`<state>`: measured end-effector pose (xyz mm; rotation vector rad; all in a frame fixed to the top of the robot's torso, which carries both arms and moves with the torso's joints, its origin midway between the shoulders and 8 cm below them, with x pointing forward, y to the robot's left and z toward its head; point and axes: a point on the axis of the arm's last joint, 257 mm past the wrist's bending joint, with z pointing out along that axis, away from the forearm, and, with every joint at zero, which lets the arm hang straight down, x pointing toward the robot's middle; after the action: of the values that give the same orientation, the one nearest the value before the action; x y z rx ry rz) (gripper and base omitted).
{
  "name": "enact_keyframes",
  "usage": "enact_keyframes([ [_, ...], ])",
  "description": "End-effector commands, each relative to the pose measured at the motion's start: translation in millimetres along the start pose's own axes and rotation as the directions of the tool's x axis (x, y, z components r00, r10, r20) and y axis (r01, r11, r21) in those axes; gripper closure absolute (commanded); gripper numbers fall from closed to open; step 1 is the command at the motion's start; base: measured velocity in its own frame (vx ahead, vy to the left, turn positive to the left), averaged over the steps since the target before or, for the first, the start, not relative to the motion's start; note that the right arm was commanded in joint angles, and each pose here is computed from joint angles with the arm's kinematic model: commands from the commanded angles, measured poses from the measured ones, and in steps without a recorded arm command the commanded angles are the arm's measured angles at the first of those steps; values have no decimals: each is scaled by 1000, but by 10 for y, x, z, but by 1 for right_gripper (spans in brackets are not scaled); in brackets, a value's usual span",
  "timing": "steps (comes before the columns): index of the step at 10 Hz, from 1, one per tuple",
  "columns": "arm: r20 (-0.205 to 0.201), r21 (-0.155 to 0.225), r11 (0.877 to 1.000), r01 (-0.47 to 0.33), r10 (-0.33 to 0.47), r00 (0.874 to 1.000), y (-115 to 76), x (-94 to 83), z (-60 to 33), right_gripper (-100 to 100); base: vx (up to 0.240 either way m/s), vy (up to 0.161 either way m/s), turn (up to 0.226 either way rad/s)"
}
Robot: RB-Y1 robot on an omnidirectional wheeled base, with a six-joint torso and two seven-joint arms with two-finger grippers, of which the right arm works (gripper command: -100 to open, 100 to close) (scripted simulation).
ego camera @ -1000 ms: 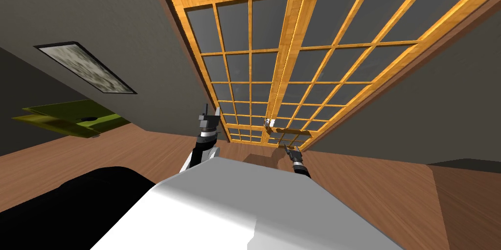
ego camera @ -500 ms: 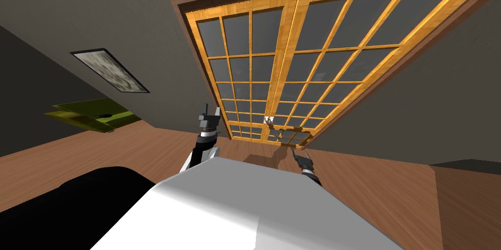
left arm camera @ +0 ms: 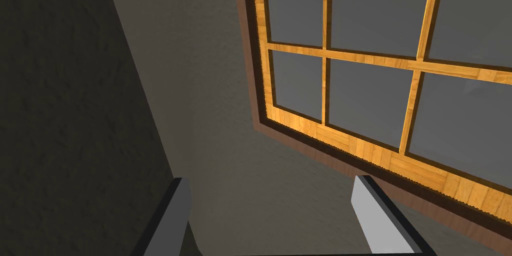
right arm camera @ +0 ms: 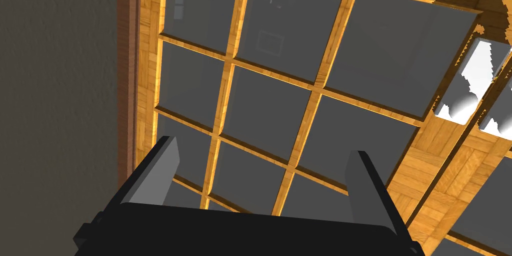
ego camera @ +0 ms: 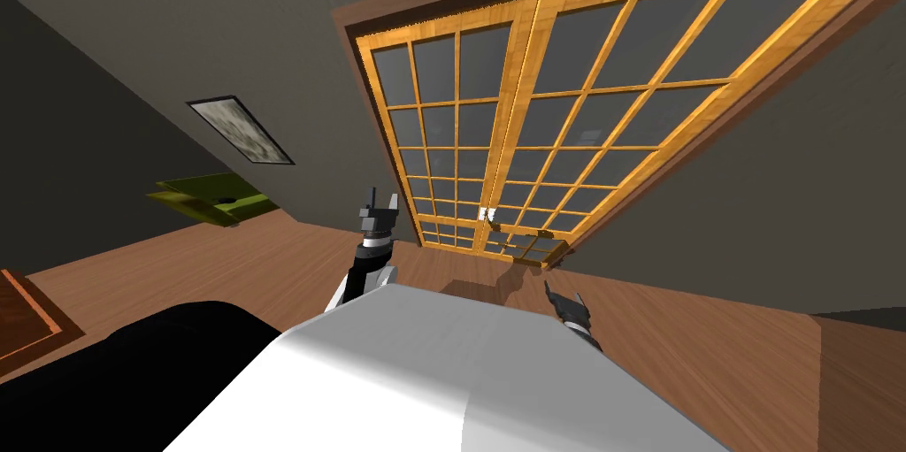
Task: Pull the door open
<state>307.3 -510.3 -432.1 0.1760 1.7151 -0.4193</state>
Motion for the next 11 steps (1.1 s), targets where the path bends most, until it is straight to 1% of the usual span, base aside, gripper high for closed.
enact_keyframes([
  [1, -15, 46, 999, 4, -3, 1000, -180, 68, -91, -100, -102, -40, 128],
  [2, -23, 75, 997, 4, -3, 1000, -289, 101, -134, -100, -73, -43, 151],
  [4, -34, 126, 992, 0, 4, 999, -444, 151, -199, -100, -42, -50, 163],
  [5, -36, 153, 988, -8, 14, 999, -487, 169, -215, -100, 3, -59, 237],
  [6, -36, 169, 986, -15, 22, 999, -498, 177, -217, -100, 50, -62, 224],
  [8, -25, 184, 982, -40, 45, 999, -408, 156, -158, -100, 109, -55, 244],
  [11, -1, 177, 981, -74, 76, 997, -184, 77, -21, -100, 172, -45, 174],
])
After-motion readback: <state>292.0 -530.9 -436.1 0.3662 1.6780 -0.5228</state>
